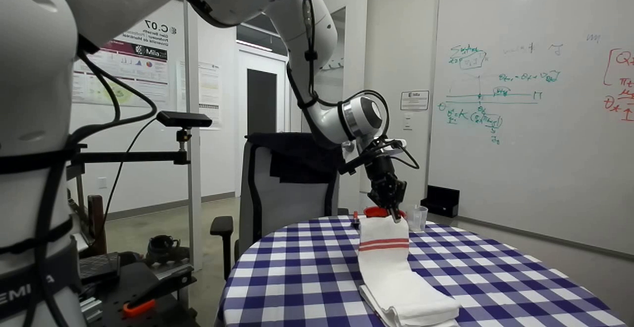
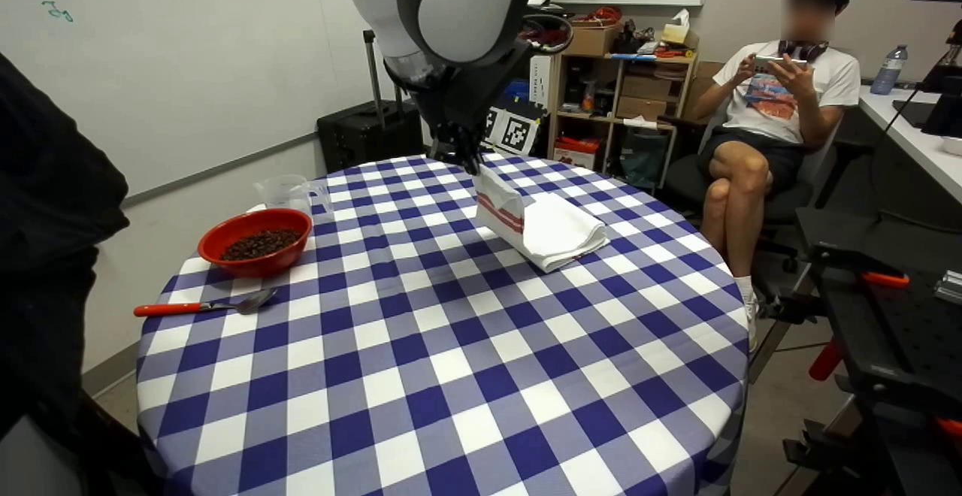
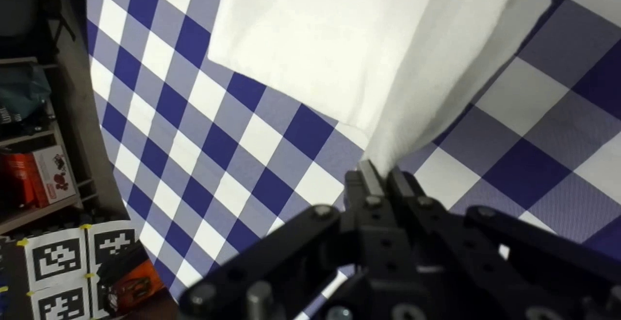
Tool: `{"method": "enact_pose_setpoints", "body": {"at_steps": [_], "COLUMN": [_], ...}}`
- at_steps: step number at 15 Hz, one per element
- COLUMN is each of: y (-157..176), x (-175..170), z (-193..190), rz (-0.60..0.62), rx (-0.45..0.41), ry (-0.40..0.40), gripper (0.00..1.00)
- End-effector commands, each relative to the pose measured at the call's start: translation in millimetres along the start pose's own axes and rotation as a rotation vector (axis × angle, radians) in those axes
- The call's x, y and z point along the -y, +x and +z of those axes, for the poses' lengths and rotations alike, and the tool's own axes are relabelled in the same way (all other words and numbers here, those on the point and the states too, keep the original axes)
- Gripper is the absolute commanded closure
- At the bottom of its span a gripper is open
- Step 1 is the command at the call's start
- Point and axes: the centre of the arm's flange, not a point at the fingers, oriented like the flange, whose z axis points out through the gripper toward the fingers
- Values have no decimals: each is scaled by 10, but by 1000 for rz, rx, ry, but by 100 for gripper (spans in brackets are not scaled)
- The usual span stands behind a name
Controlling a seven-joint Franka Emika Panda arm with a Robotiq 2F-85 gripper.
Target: Fold the towel on the table.
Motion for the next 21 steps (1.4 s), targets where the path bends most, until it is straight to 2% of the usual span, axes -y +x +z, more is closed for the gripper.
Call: {"method": "enact_pose_setpoints", "body": {"at_steps": [1,10,13,17,20,21], "y": [-372,-973,-1049,-996,-968,-962], "x": [-281,-781,-853,-892,-856,-832], "z": [-180,-172,-121,-37,-12,2], "rz": [-12,15,3,-37,-83,-98], "rx": [-41,-32,-63,-119,-160,-165], "ry": [25,37,-82,-199,-252,-239], "gripper": [99,99,99,99,99,99]}}
